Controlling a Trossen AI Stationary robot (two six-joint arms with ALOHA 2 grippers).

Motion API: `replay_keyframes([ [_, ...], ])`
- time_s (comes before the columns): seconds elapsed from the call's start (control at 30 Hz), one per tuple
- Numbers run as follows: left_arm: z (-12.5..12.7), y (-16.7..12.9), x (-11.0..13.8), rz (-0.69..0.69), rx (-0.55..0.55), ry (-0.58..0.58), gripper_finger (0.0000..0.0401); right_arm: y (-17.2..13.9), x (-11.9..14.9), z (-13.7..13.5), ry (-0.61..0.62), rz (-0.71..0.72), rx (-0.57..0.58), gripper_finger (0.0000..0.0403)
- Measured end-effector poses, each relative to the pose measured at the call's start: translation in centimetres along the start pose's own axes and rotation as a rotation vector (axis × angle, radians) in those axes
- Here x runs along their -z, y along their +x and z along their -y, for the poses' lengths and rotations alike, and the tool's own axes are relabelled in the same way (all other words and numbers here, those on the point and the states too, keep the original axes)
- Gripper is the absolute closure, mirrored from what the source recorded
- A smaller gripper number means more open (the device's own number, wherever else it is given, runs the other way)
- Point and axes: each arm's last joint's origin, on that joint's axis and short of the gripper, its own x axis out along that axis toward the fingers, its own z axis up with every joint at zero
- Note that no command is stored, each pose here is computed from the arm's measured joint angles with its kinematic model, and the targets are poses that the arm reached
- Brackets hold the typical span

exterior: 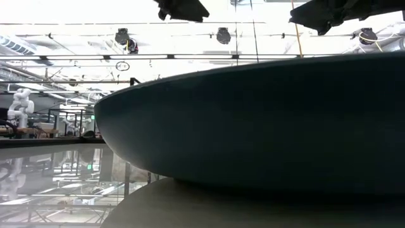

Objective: Place and stack plates onto a shelf
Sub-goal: Put the brown plate on the shelf

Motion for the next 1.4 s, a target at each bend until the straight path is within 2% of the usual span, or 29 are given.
replay_keyframes([
  [0.17,2.9,-1.7,4.8,0.148,0.066,-0.112,0.0217,0.2,0.1,-0.1,-0.002,-0.012,0.000,0.0259],
  [0.3,4.7,-2.3,7.7,0.162,0.076,-0.128,0.0217,0.7,0.4,-0.2,-0.008,-0.036,-0.003,0.0259],
  [0.53,5.4,-2.8,8.2,0.193,0.060,-0.082,0.0217,2.6,1.4,-0.8,-0.005,-0.116,-0.021,0.0259],
  [0.7,5.0,-3.3,7.7,0.214,0.024,-0.042,0.0217,3.9,1.4,-1.5,0.018,-0.181,-0.143,0.0259],
  [0.8,4.3,-5.0,7.3,0.180,-0.037,-0.033,0.0217,4.2,1.1,-1.6,0.022,-0.294,-0.161,0.0259],
  [0.9,3.5,-7.7,6.2,0.256,-0.058,-0.095,0.0217,4.1,1.0,-1.5,0.034,-0.436,-0.163,0.0259],
  [1.03,3.2,-9.5,8.3,0.302,-0.065,-0.120,0.0217,4.2,1.4,-1.7,0.067,-0.591,-0.182,0.0259],
  [1.17,2.1,-11.0,10.4,0.408,-0.121,-0.217,0.0217,4.6,2.9,-2.5,0.141,-0.747,-0.189,0.0259],
  [1.27,1.6,-11.5,11.8,0.454,-0.145,-0.262,0.0217,5.1,4.1,-3.5,0.215,-0.857,-0.159,0.0259],
  [1.4,1.2,-12.0,12.4,0.493,-0.149,-0.292,0.0217,5.7,5.6,-4.9,0.301,-0.976,-0.098,0.0259],
])
